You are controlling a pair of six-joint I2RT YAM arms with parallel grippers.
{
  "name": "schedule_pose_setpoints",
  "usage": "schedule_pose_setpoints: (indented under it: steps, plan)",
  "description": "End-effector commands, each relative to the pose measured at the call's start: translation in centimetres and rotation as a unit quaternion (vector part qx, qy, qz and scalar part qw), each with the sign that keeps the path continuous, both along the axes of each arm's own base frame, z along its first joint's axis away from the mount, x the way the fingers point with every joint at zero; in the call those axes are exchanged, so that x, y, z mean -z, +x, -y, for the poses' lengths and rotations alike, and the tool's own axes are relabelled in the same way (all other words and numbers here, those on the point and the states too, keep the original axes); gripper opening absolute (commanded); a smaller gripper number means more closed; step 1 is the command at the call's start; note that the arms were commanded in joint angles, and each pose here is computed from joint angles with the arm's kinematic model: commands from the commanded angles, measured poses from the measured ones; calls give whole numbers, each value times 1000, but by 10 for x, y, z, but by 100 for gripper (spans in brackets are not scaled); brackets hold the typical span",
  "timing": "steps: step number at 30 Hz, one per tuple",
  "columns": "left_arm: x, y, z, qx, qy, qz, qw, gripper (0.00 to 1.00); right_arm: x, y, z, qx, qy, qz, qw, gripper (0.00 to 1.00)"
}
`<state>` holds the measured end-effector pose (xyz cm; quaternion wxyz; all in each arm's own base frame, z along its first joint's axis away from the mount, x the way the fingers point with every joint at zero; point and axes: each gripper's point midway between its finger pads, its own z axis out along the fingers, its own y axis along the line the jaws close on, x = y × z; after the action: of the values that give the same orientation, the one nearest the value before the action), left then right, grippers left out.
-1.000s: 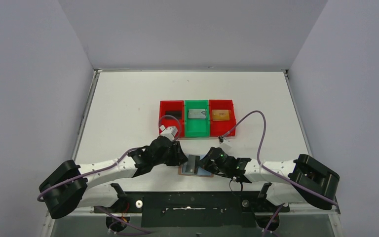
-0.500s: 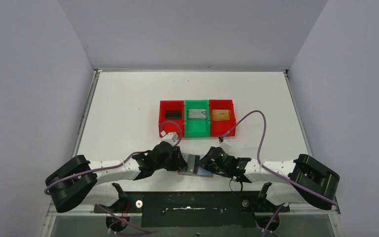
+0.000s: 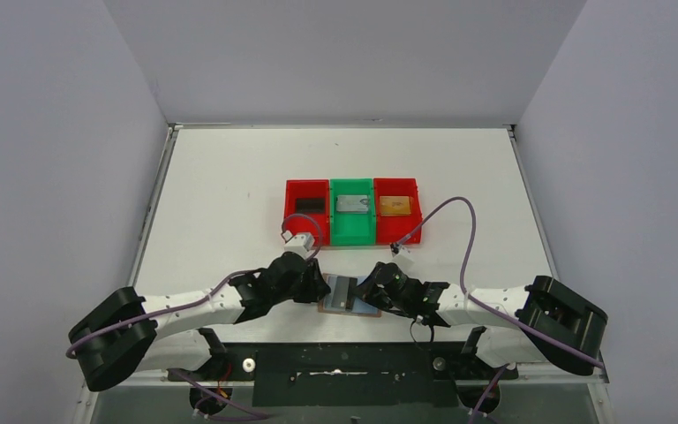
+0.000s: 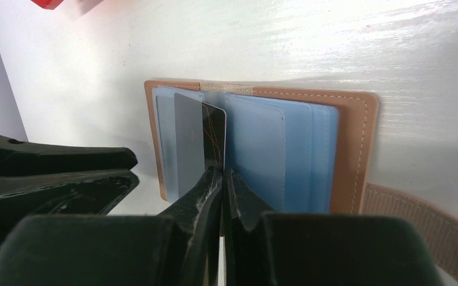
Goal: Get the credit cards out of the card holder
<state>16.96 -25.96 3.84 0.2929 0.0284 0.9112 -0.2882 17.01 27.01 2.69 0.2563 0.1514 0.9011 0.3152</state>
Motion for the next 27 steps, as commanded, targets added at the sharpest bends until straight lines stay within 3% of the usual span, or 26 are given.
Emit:
schedule_pose_setpoints:
  steps: [1, 5, 11, 23, 27]
  plan:
    - [-54, 20, 31, 20, -61, 64, 996, 30, -16, 11, -9, 4, 17, 21, 1000, 0]
    - [-46, 15, 44, 47, -72, 50, 995, 30, -17, 12, -10, 2, 17, 23, 1000, 0]
    - [5, 6, 27, 34, -3, -8, 999, 29, -18, 12, -7, 4, 15, 23, 1000, 1]
    - [36, -3, -3, -6, 63, -43, 997, 10, -21, 10, -7, 15, 53, 21, 998, 3]
    - [40, -2, -13, -19, 83, -43, 995, 8, -19, 12, 4, 37, 50, 23, 998, 2]
